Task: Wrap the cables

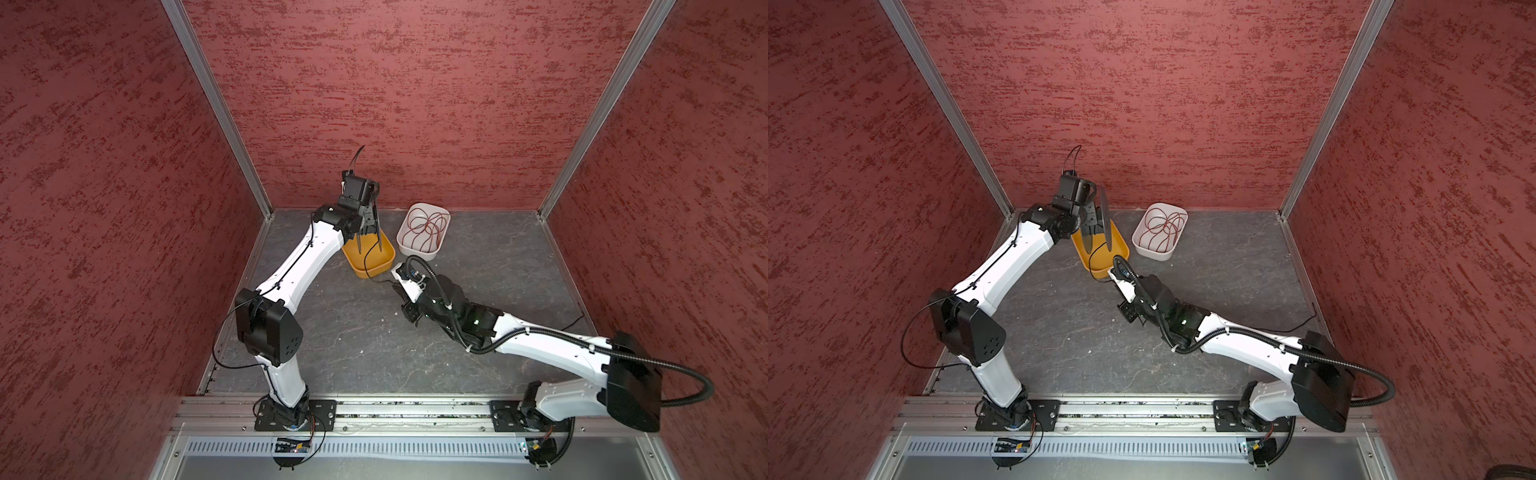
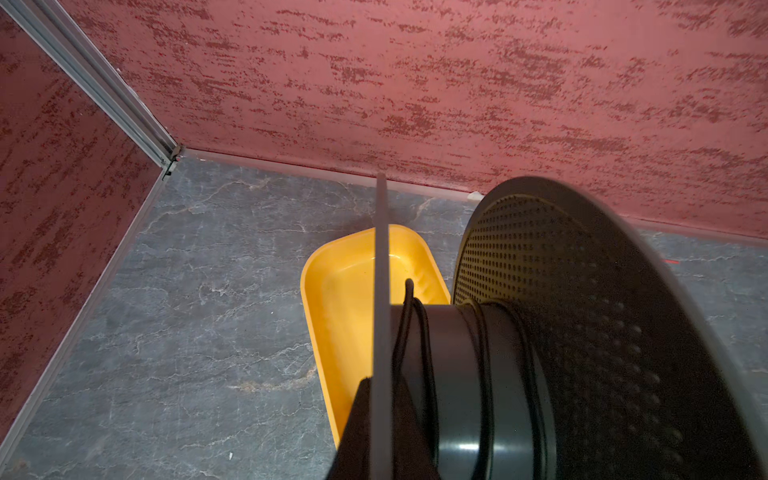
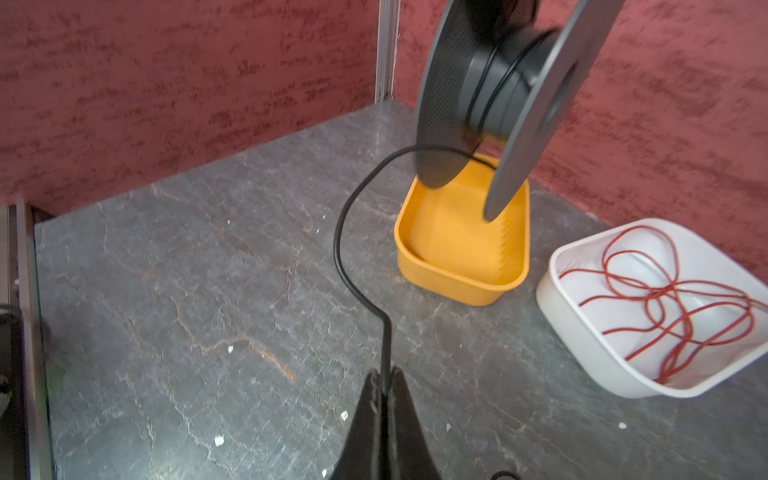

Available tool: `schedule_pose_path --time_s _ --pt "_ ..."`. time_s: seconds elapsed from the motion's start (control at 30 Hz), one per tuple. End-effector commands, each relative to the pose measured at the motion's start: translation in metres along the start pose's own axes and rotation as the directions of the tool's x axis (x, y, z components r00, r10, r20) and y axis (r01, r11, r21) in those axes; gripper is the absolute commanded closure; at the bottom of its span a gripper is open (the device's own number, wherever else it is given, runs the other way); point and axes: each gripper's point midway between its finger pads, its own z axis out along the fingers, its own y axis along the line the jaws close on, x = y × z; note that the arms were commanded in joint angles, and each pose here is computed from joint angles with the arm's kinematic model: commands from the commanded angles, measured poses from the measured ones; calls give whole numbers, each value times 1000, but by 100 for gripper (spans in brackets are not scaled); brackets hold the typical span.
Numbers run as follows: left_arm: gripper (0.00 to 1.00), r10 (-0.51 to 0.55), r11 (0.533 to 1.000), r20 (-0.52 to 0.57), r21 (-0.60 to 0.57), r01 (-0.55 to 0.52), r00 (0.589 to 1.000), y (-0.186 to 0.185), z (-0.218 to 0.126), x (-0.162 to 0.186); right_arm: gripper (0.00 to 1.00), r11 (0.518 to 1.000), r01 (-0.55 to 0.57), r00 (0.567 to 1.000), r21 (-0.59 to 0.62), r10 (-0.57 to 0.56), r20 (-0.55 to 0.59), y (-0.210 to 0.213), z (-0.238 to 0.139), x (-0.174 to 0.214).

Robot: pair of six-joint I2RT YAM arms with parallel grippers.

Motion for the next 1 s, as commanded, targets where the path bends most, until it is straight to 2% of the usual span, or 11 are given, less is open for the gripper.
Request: schedule_pose_path --time_s 0.0,0.37,0.53,0.8,0.97 --pt "100 9 1000 60 -29 -7 998 -1 -1 -8 100 997 -13 990 71 3 140 -13 -21 -53" --pt "100 66 998 33 -16 -65 997 -9 -11 27 100 954 -60 980 292 0 201 -77 -42 -105" --pt "100 100 995 66 12 -101 993 -19 -27 37 100 943 -104 976 315 36 214 -105 -47 -118" --pt "100 207 978 77 8 -208 975 -37 -46 55 100 936 -90 981 339 26 190 -129 -43 -129" --pt "100 263 958 119 87 -274 957 -57 -70 51 100 914 -68 989 401 8 151 -156 -45 -132"
